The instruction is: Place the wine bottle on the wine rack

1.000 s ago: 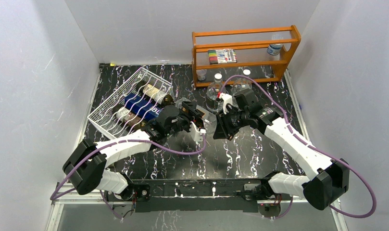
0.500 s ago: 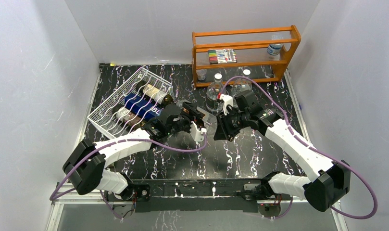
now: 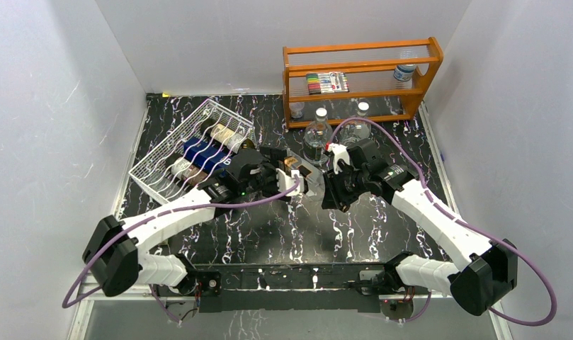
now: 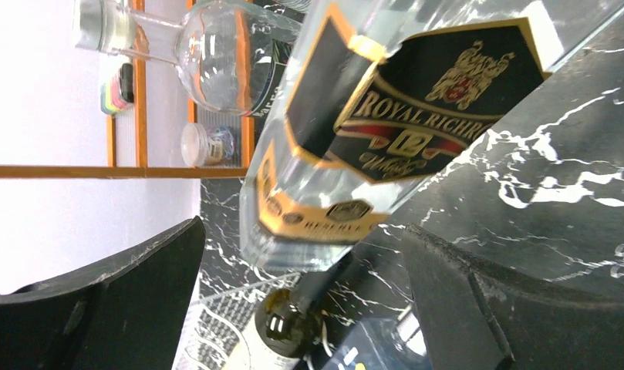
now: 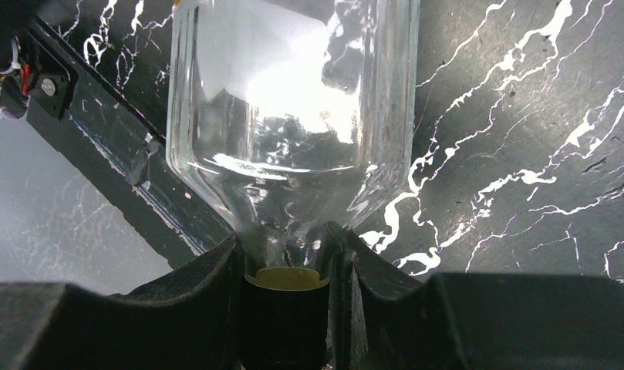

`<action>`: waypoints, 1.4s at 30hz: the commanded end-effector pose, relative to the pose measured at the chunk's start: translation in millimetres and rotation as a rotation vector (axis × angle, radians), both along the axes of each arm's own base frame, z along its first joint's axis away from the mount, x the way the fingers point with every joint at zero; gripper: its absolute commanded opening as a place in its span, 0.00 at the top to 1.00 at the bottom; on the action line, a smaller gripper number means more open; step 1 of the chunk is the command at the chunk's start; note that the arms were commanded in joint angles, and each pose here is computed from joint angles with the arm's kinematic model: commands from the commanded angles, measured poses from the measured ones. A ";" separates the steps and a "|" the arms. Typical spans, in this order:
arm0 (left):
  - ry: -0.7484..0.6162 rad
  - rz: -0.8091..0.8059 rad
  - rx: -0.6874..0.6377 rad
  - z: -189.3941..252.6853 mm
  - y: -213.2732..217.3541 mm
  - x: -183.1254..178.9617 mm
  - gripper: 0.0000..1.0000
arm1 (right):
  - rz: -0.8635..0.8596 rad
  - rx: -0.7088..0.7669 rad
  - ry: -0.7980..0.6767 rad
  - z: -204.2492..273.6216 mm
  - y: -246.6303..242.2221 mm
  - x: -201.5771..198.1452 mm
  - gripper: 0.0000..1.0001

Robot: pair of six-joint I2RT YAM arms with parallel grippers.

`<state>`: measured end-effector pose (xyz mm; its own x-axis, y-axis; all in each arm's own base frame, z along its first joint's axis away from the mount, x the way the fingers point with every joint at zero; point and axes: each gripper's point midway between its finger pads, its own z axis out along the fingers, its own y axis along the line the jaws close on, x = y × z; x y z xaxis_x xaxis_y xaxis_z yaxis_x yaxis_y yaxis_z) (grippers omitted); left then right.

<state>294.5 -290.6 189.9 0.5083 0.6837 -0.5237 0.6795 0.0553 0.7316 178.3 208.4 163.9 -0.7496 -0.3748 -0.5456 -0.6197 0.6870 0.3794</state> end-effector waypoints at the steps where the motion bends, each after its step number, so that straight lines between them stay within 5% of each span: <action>1: 0.065 0.051 -0.131 21.2 12.3 -19.6 0.02 | 0.044 0.156 -0.172 42.4 21.3 17.3 1.00; 11: 0.369 0.582 -0.599 62.7 58.0 -19.4 0.02 | 0.037 0.189 -0.210 43.4 24.4 20.9 1.00; 18: 0.480 0.647 -0.868 88.8 77.8 -43.2 0.02 | 0.043 0.311 -0.323 68.0 38.2 31.4 1.00; 42: 0.308 0.786 -1.059 182.4 164.6 -72.0 0.02 | 0.153 0.478 -0.505 131.7 165.5 103.6 1.00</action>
<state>228.6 -144.2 353.0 -0.1061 -0.0524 -0.9930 0.3719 0.9241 -0.0885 235.2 318.3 172.1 -0.6374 -0.3284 -0.6971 -0.7271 0.5558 0.4030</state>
